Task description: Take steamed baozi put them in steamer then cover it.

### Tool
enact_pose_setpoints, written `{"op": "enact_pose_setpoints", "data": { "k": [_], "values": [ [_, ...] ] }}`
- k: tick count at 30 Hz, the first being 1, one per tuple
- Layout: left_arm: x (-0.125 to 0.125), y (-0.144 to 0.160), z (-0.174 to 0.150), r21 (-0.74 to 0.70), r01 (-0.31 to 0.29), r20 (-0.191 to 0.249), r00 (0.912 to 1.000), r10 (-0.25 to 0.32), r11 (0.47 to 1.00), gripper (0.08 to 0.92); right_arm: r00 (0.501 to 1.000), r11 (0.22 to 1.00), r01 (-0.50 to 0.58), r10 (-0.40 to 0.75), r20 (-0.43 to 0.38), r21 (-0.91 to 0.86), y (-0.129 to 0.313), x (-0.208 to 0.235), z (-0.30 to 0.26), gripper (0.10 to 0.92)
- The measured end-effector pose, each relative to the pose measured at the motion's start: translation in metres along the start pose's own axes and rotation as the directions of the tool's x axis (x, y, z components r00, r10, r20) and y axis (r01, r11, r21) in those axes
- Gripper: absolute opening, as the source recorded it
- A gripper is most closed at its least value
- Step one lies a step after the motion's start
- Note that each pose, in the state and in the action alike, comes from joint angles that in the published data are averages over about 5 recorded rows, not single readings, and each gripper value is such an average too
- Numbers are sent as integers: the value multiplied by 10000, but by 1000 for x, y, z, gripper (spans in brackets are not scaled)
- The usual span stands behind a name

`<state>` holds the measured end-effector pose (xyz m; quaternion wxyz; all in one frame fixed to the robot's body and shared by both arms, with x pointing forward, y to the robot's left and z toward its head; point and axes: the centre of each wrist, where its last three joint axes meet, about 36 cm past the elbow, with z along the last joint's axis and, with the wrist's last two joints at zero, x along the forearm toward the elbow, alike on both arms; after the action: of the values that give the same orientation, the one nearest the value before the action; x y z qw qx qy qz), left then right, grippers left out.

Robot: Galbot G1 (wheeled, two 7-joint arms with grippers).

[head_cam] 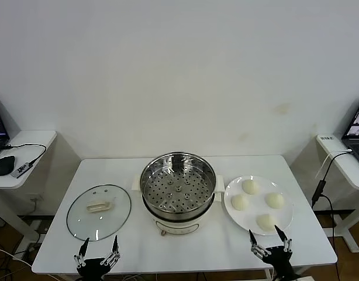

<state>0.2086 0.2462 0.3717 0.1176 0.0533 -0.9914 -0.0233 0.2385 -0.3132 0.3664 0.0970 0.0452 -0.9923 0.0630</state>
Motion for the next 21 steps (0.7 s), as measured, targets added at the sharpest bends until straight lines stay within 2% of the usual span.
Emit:
{"op": "enact_pose_setpoints", "data": {
  "k": [6, 11, 16, 21],
  "values": [
    [-6, -2, -15, -427, -24, 48, 10000, 26, 9991, 823, 10000, 9908, 88, -91, 17, 1348, -23, -17, -16, 823],
    [-11, -3, -28, -899, -101, 103, 9999, 111, 9959, 823, 9990, 9368, 437, -394, -192, 3472, -57, -46, -37, 823],
    [-12, -5, -34, -1342, -218, 174, 9996, 243, 9907, 823, 9945, 8173, 1031, -748, -732, 5668, -95, -85, -63, 823],
    [-13, -6, -37, -1705, -200, 216, 9995, 240, 9852, 823, 9798, 6506, 2000, -1260, -1556, 7327, -128, -130, -97, 823]
  ]
}}
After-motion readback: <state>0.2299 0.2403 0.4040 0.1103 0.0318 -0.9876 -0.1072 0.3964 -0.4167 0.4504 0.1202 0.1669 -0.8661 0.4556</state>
